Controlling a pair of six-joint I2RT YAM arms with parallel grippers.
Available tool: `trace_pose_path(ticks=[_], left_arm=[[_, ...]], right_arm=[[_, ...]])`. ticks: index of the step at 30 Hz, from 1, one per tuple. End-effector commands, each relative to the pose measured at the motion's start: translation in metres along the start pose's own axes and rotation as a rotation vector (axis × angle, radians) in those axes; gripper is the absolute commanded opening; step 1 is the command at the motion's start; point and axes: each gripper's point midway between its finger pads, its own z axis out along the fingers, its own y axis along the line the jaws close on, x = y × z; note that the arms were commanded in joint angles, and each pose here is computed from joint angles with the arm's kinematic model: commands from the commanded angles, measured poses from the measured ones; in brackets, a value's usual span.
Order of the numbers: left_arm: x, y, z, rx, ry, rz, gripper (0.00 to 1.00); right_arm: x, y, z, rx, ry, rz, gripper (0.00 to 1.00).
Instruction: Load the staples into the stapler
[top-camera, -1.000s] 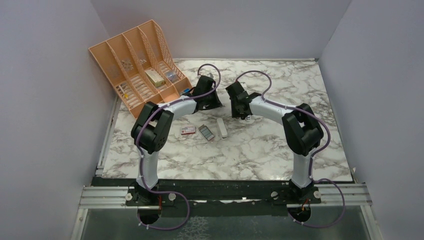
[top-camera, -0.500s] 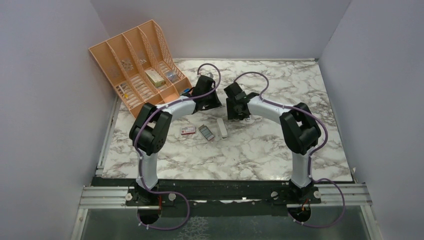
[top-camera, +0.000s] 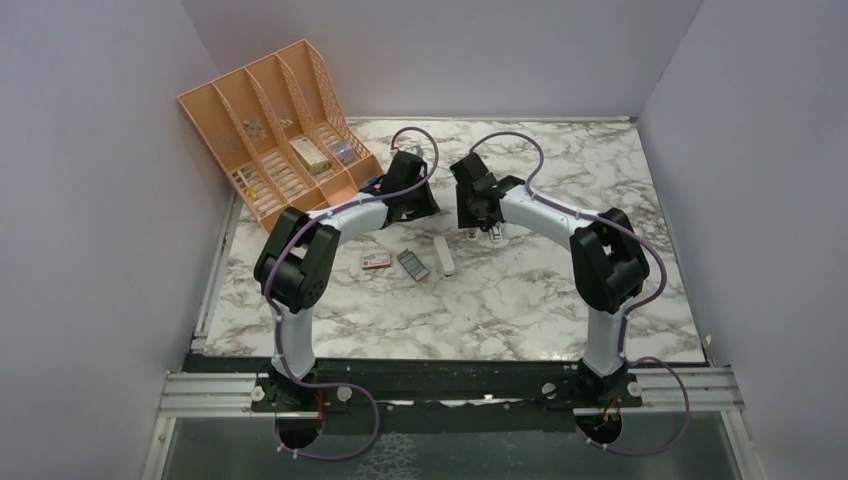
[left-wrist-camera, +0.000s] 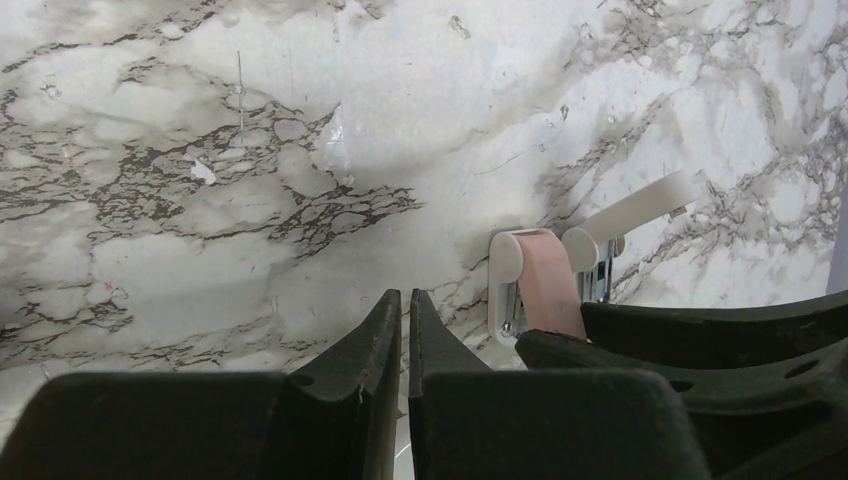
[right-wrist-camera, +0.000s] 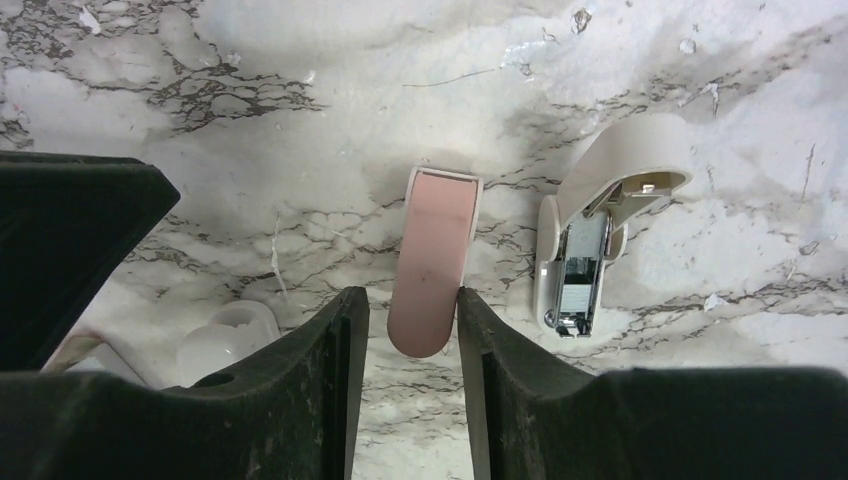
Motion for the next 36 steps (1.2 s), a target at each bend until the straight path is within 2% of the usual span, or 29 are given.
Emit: trace_pose_path(ticks=[1,7,15,28,32,36], left_arm=[[-0.009,0.0,-0.009,0.0,-0.036,0.01,0.08],[-0.004,0.003,-0.007,0.0,-0.027,0.006,0.08],[0.0,0.005,-0.007,0.0,-0.02,0.001,0.08],[0.003,0.006,-0.008,0.003,-0.016,-0.005,0.08],[0.002,0.005,-0.009,0.007,-0.016,-0.003,0.08],[0.0,0.005,-0.01,0.004,-0.021,-0.002,0.08]], right_arm=[[0.003,-0.001,-0.003,0.021,0.019,-0.002,0.38],[0.024,-0.007,0.006,0.044,0.074,-0.017,0.29],[0.061,-0.016,0.023,0.067,0.157,-0.019,0.27],[0.078,-0.015,0.048,0.063,0.21,-0.024,0.23],[0.063,-0.011,0.041,0.056,0.177,-0.017,0.25],[0.031,-0.007,0.026,0.052,0.107,-0.012,0.33]])
